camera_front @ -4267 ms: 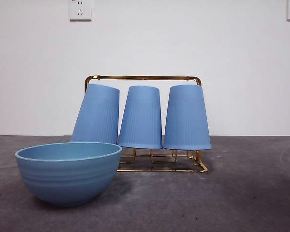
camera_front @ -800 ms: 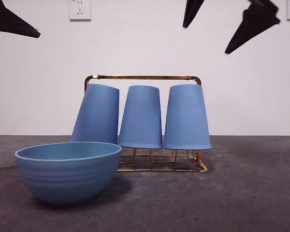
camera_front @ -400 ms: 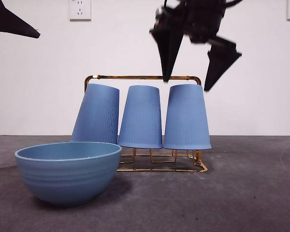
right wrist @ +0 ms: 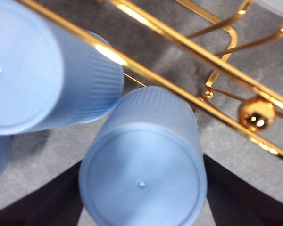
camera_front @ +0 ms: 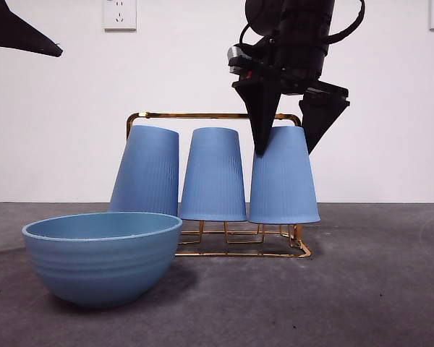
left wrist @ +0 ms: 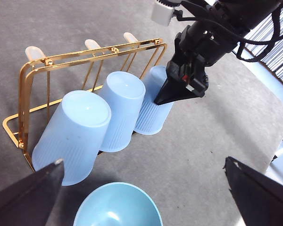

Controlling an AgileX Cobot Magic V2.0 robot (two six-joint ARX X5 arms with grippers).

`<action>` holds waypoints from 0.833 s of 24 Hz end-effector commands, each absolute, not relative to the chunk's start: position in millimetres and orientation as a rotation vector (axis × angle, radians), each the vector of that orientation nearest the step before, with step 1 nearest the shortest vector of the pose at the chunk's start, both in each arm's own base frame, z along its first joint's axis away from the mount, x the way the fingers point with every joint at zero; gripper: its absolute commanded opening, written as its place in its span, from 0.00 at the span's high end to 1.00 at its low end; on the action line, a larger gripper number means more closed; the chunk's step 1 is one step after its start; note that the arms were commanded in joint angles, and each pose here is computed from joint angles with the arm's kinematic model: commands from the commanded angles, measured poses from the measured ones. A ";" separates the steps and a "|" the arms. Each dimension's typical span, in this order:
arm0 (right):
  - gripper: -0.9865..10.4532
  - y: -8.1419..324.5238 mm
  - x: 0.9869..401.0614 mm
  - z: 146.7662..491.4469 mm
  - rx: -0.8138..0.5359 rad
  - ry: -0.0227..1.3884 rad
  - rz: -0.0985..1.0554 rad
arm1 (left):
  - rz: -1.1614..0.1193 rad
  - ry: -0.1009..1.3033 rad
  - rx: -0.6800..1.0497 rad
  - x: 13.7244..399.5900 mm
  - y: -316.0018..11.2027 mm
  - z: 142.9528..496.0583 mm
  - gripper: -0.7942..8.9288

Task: Right arm lift cup from the cupboard, then place it on the right of the bowl

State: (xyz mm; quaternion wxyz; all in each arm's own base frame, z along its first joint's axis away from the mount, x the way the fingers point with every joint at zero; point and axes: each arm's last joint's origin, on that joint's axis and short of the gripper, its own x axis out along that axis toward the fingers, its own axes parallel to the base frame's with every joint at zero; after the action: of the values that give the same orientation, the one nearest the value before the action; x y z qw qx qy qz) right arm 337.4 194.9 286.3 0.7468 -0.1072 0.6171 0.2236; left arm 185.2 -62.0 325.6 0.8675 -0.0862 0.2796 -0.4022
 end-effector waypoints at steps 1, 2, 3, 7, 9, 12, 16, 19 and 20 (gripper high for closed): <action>0.70 199.4 341.1 285.6 -0.243 1.344 0.499 | -0.855 0.564 -0.166 186.6 -63.3 331.1 0.34; 0.70 199.4 340.9 285.8 -0.242 1.345 0.498 | -0.854 0.568 -0.166 186.4 -63.3 330.8 0.34; 0.70 198.7 339.9 287.8 -0.240 1.344 0.497 | -0.854 0.571 -0.167 186.4 -63.4 330.5 0.34; 0.70 194.7 333.0 303.1 -0.230 1.305 0.500 | -0.856 0.586 -0.167 188.3 -65.1 328.3 0.34; 0.70 190.9 326.3 317.1 -0.220 1.265 0.509 | -0.861 0.602 -0.168 190.8 -67.1 325.7 0.34; 0.70 183.0 312.5 341.9 -0.204 1.194 0.521 | -0.869 0.636 -0.170 196.4 -71.3 319.8 0.34; 0.70 172.5 292.6 371.8 -0.185 1.101 0.538 | -0.876 0.700 -0.176 207.0 -77.7 308.3 0.34; 0.70 163.3 276.6 389.6 -0.174 1.047 0.546 | -0.881 0.749 -0.174 216.3 -82.5 297.6 0.34; 0.70 159.8 270.5 394.3 -0.170 1.031 0.548 | -0.883 0.764 -0.172 219.3 -83.9 294.0 0.34</action>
State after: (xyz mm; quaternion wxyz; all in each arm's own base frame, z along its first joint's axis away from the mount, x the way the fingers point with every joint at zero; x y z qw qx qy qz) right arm 271.0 157.3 391.3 0.8283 -0.0789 0.4933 0.2536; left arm 216.6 -81.9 289.7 0.8289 -0.0919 0.3707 -0.4088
